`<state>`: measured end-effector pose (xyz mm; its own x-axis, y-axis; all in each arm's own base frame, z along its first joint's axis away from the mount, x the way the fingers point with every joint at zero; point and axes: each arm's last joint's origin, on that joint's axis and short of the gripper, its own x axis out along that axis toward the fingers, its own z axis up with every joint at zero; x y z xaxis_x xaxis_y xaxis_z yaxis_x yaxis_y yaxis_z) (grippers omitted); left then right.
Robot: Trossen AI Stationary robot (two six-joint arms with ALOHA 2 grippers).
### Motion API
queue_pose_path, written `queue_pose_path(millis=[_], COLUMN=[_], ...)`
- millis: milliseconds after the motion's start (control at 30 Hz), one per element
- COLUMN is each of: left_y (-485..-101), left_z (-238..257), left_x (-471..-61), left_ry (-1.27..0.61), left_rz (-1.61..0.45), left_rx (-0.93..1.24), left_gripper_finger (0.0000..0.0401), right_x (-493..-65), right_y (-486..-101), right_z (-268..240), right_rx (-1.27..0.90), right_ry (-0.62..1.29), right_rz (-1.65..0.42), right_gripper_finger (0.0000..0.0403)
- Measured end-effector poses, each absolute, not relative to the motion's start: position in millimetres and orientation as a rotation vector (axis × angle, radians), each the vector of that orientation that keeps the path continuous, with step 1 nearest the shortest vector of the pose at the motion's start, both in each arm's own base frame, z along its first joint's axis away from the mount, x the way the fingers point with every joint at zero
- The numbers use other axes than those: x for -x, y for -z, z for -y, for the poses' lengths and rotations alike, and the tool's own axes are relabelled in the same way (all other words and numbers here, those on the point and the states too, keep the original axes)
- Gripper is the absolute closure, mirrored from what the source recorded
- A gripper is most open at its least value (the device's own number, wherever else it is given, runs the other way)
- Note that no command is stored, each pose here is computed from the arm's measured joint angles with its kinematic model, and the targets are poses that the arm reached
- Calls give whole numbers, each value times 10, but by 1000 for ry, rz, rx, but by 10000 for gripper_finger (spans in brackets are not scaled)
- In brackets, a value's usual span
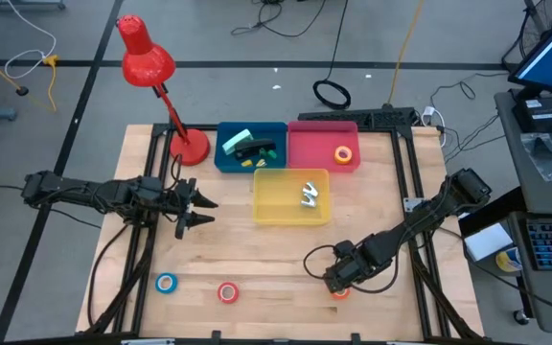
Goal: Pick and place Stapler, Stapler remover, tape
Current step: Put the orange tape into the red bin
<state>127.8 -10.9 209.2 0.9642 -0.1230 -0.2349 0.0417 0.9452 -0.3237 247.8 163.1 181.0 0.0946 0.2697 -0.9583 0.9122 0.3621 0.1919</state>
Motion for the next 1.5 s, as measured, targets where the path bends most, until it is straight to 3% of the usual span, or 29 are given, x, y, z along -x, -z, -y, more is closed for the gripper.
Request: queue_pose_path(millis=[767, 1233, 1500], left_y=[-2093, -2094, -2097], left_z=[109, 106, 106], left_x=[-1278, -1279, -1280], left_ry=[85, 74, 75], left_rz=[-254, -252, -248], left_rx=[311, 319, 322], left_gripper_finger=[185, 185, 185], right_x=[-2484, -2624, -2639], right_y=[-1781, -1422, -1403], right_z=[-1636, -1748, -1743], right_rx=[-1120, -1046, -1005], right_ry=[660, 621, 584], right_rz=[-1449, -1485, -1490], right_gripper_finger=[298, 298, 298])
